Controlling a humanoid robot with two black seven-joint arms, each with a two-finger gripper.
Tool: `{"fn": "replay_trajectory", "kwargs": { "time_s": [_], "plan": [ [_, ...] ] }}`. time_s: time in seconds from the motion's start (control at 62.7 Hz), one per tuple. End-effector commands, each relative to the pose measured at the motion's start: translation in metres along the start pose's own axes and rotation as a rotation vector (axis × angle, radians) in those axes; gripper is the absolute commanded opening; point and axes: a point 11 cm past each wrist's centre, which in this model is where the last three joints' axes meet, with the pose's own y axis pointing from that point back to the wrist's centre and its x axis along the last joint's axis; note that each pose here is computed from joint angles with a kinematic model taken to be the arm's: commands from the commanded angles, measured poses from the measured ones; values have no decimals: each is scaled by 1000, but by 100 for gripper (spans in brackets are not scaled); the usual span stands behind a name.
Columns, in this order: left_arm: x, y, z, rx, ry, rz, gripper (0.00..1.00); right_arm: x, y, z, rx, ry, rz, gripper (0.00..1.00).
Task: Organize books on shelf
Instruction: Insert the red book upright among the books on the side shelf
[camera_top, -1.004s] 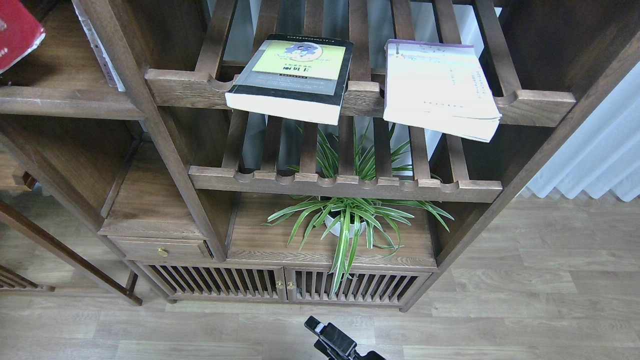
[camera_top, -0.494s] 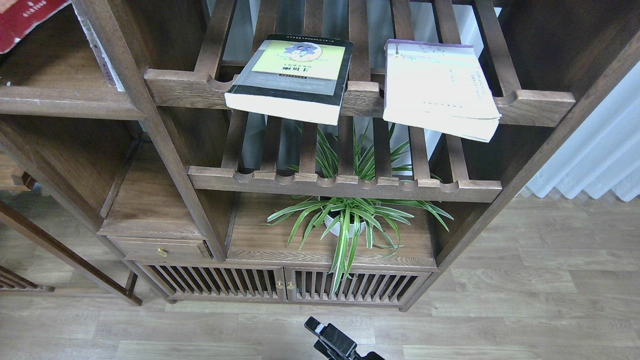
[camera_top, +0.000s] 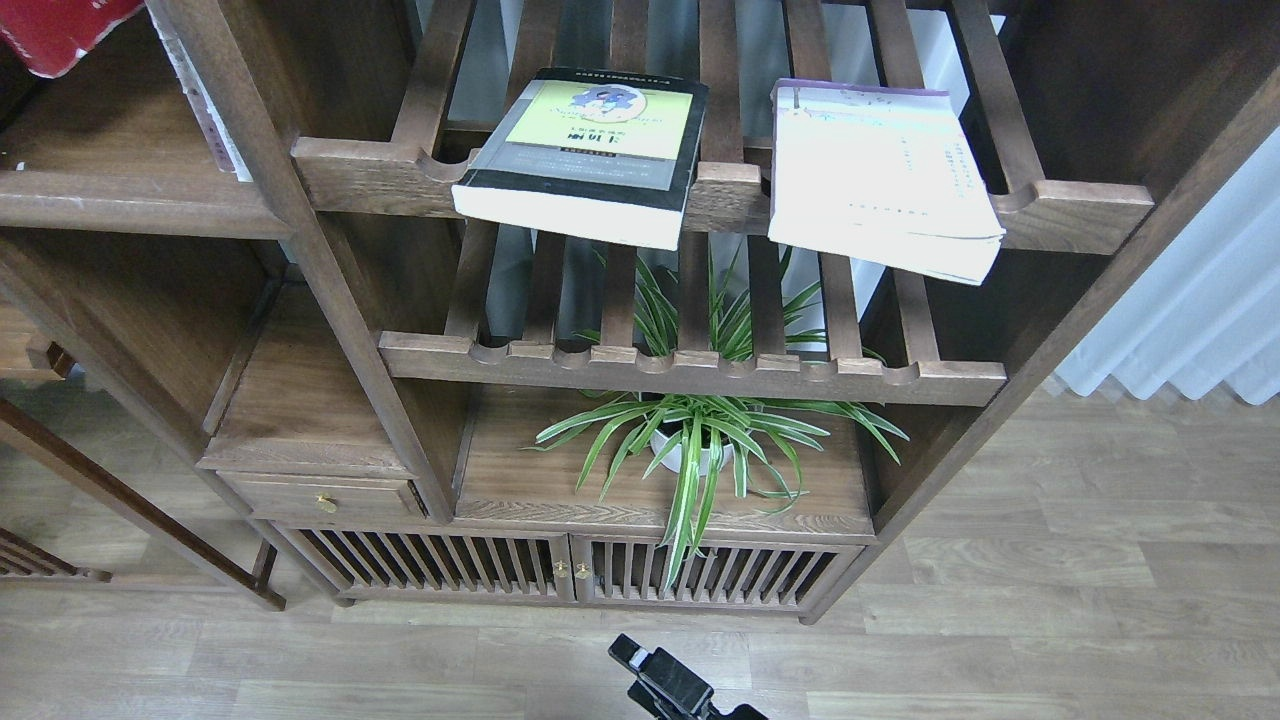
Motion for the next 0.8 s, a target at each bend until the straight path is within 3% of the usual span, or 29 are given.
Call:
{"fn": "replay_trajectory", "kwargs": {
  "time_s": [0.0,0.781],
  "plan": [
    [-11,-8,-10,25,28,-25,7,0,0,0,0,1,1,100],
    [-7,-17,-30,134,51,-10,12,0,0,0,0,1,1,100]
  ]
}}
